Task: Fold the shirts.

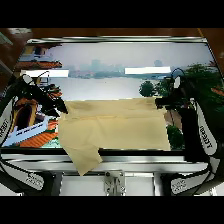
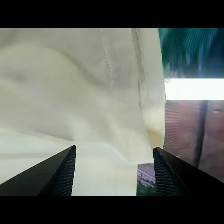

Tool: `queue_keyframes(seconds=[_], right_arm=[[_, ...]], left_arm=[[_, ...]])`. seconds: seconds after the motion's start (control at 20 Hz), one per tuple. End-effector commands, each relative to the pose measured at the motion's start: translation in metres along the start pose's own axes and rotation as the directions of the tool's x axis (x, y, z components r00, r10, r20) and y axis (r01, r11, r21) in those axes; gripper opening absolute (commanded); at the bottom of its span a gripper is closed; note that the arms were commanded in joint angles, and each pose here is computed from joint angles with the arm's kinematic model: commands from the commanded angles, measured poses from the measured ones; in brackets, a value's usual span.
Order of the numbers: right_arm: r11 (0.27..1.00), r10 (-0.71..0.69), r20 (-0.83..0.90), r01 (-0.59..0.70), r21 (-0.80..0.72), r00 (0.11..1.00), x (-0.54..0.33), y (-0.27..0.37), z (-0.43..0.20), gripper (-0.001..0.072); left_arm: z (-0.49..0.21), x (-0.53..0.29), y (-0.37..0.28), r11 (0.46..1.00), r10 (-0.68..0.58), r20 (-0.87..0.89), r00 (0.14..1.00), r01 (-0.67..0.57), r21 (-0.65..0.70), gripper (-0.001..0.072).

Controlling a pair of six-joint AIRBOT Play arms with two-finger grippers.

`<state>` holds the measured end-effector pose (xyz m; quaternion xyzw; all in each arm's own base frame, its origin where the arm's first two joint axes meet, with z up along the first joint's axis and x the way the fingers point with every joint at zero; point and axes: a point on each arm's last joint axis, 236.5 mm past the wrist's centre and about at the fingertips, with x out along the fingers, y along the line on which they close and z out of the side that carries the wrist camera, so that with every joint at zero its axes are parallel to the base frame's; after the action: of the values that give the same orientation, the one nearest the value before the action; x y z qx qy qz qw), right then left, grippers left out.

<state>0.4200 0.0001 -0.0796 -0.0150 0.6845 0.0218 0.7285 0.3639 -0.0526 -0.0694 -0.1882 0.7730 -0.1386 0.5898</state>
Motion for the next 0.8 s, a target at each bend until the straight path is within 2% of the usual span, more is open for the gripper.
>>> queue_keyframes(seconds=[0.0, 0.1, 0.15, 0.3, 0.4, 0.5, 0.6, 0.75], right_arm=[[0.994, -0.063, 0.022, 0.065, -0.086, 0.998, -0.049, -0.015, -0.004, 0.0595], [0.987, -0.154, -0.01, 0.154, -0.054, 0.988, -0.077, -0.056, -0.027, 0.0595], [0.993, -0.114, -0.034, 0.115, 0.021, 0.993, -0.083, -0.068, -0.045, 0.0594], [0.96, 0.165, -0.019, -0.156, 0.233, 0.986, -0.075, -0.067, -0.093, 0.0594], [0.915, 0.277, 0.018, -0.27, 0.299, 0.961, -0.069, -0.063, -0.113, 0.0595], [0.893, 0.299, 0.035, -0.293, 0.342, 0.954, -0.063, -0.066, -0.122, 0.0594], [0.891, 0.304, 0.034, -0.297, 0.343, 0.952, -0.062, -0.065, -0.122, 0.0594], [0.88, 0.327, 0.057, -0.326, 0.345, 0.943, -0.064, -0.059, -0.116, 0.0594]], left_arm=[[-0.02, -0.022, 0.0, 1.0, 0.001, -0.02, 1.0, -0.001, -0.013, 0.0596], [-0.037, -0.044, 0.008, 0.999, 0.042, 0.031, 0.999, -0.042, -0.012, 0.0595], [-0.052, -0.046, 0.012, 0.999, 0.036, 0.057, 0.998, -0.036, -0.013, 0.0595], [-0.118, -0.006, 0.036, 0.993, 0.009, 0.089, 0.996, 0.002, -0.12, 0.0596], [-0.165, 0.04, 0.032, 0.982, -0.093, 0.07, 0.993, 0.104, -0.16, 0.0595], [-0.188, 0.073, 0.018, 0.964, -0.194, 0.073, 0.978, 0.204, -0.171, 0.0592], [-0.19, 0.089, 0.021, 0.954, -0.195, 0.084, 0.977, 0.209, -0.213, 0.0589], [-0.175, 0.091, 0.014, 0.946, -0.225, 0.123, 0.967, 0.247, -0.209, 0.0581]])
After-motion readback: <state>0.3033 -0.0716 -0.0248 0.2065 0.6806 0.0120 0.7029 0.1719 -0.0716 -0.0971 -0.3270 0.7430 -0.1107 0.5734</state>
